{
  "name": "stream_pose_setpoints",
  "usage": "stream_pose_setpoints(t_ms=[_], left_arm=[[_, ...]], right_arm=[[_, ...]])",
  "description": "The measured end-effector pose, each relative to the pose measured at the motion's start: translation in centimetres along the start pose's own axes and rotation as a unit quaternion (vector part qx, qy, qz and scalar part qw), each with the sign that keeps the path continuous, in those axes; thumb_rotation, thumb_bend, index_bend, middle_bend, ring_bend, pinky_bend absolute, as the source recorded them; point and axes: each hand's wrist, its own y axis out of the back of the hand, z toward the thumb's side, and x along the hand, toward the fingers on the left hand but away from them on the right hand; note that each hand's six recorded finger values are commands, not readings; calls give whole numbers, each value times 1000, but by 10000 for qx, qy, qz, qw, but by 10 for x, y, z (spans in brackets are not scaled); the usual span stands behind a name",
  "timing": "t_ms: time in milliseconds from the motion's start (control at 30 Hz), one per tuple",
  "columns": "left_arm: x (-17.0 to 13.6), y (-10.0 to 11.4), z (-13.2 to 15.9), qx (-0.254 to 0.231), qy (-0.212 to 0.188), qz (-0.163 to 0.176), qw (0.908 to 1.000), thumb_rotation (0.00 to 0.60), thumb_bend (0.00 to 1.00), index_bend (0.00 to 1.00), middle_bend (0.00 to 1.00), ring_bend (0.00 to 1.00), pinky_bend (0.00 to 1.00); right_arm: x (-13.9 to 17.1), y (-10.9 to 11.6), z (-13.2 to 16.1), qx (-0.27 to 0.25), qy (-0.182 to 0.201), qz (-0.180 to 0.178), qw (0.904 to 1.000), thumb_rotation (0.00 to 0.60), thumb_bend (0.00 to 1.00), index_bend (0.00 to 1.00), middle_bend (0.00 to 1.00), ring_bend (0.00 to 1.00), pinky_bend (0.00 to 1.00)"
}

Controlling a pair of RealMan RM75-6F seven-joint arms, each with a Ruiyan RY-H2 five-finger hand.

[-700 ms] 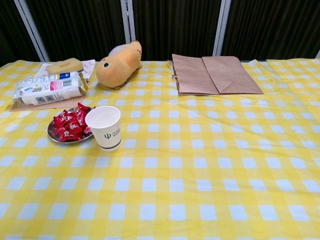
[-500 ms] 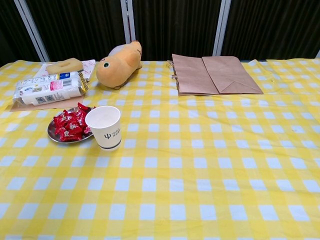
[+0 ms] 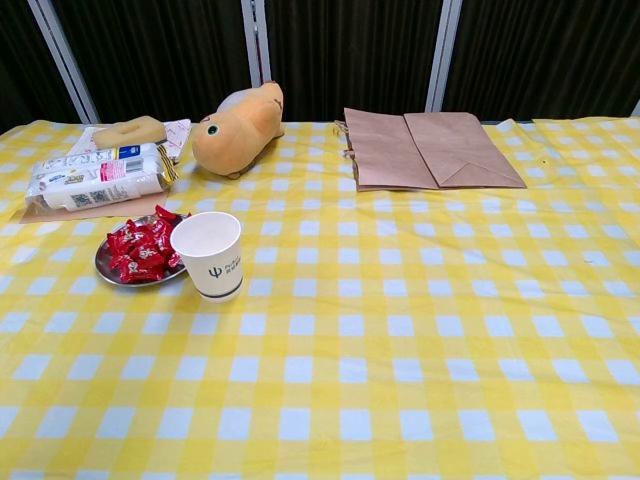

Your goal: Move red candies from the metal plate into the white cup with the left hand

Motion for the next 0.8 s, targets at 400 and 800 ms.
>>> stream_pose_setpoints(t_ms=[400,800], left_arm=[[12,8,10,214,-98,192,9995,600,352,126,135,475,0],[38,8,34,529,-306,285,9977,600,352,155,203,822,751]], right_arm=[[3,0,-1,14,3,21,10000,600,424,0,0,0,0],[3,0,-1,-11,7,47,10000,600,424,0,0,0,0]])
